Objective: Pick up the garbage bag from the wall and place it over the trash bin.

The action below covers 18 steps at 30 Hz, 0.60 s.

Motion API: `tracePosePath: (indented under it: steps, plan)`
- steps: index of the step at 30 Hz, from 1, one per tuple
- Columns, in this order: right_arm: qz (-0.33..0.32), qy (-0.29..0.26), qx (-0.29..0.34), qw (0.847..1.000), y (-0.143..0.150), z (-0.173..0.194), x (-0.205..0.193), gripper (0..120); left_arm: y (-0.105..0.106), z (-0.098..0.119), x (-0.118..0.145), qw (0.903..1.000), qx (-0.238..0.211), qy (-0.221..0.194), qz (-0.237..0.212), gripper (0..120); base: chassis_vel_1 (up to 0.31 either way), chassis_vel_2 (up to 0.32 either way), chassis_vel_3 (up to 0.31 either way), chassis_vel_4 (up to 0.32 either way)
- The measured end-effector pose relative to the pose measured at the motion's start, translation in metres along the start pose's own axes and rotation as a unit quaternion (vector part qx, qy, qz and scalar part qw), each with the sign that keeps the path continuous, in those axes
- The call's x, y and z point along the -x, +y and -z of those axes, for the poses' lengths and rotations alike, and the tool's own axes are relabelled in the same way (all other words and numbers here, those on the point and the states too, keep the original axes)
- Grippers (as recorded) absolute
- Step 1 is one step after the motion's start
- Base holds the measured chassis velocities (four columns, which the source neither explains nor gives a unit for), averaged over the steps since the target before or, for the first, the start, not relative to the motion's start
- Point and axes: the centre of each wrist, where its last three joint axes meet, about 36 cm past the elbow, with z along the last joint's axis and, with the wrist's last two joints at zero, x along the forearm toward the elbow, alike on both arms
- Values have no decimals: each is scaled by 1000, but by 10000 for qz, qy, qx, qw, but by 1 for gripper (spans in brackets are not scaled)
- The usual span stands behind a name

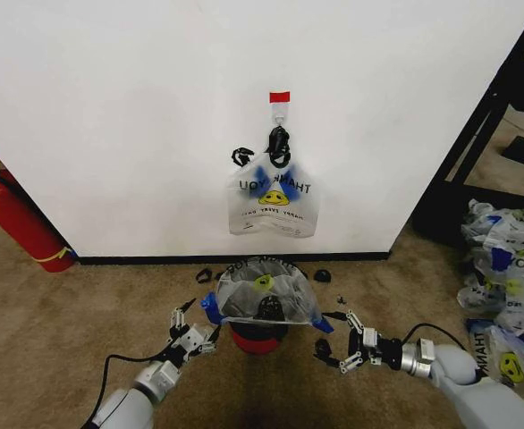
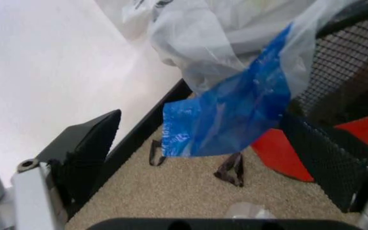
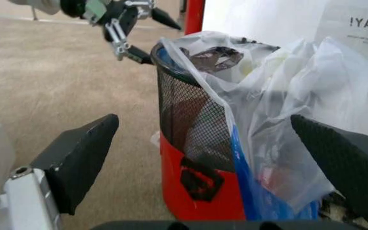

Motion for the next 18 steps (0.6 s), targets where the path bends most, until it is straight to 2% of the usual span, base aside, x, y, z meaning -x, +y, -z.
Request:
tracePosePath:
  steps: [5, 10, 11, 12, 13, 17, 18]
  plan:
    - [-210, -79, 39, 9997, 11, -13, 12, 88, 0, -3, -1, 10000, 10, -1, -37, 90, 0, 0, 0, 0]
    - [-445, -132, -7, 9989, 12, -20, 23, 67, -1, -4, 3, 9998, -20, -129, -175, 69, 0, 0, 0, 0]
    - [-458, -131, -10, 9989, 12, -21, 24, 67, -1, -5, 4, 9997, -28, -139, -190, 67, 0, 0, 0, 0]
    - [-480, -126, -15, 9988, 11, -22, 25, 58, -2, -7, 6, 9997, -49, -149, -203, 60, 0, 0, 0, 0]
    - [-480, -126, -15, 9988, 11, -22, 25, 58, -2, -7, 6, 9997, -49, -149, -203, 60, 0, 0, 0, 0]
    - [-538, -103, -9, 9985, 10, -25, 28, 40, -4, -10, 8, 9996, -71, -150, -218, 44, 0, 0, 0, 0]
    - [-538, -103, -9, 9985, 10, -25, 28, 40, -4, -10, 8, 9996, -71, -150, -218, 44, 0, 0, 0, 0]
